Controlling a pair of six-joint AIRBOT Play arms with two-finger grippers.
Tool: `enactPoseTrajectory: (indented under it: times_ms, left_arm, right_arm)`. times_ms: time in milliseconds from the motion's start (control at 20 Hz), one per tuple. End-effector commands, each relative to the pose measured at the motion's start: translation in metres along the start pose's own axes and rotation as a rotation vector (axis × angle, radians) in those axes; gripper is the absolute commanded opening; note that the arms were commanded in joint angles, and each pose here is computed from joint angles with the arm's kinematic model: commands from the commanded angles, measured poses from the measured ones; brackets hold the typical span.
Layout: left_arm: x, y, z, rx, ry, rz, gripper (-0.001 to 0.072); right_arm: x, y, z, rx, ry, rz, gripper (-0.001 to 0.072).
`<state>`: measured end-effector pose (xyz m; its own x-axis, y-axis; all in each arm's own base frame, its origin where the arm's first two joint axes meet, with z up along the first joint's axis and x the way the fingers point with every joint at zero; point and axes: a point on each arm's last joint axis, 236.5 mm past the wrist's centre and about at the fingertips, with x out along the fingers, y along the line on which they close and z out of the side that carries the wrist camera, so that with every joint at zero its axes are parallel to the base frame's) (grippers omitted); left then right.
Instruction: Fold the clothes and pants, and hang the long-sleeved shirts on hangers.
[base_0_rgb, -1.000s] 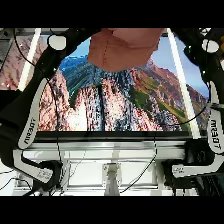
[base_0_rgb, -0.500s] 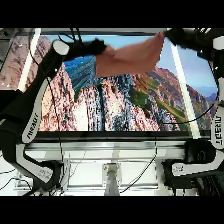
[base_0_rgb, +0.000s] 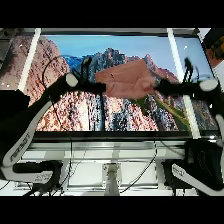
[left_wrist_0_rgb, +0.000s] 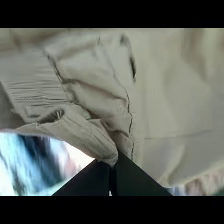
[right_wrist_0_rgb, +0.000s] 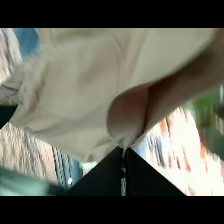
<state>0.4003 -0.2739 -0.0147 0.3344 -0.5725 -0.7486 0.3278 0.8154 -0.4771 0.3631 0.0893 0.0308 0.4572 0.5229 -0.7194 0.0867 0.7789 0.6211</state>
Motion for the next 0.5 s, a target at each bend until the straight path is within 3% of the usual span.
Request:
enactPoseTrajectory:
  times_ms: [0,450]
  left_arm:
    - [-0.005,0.006,-0.070,-0.005,0.078,0.026,0.0008]
    - [-0.030,-0.035,-0.142,0.080,0.132,-0.031,0.0007]
  right_arm:
    - [-0.002,-0.026,-0.078,0.107,0.061,-0.040,0.0006]
    - [-0.046,-0.011,-0.148,0.142,0.143,-0.052,0.0006]
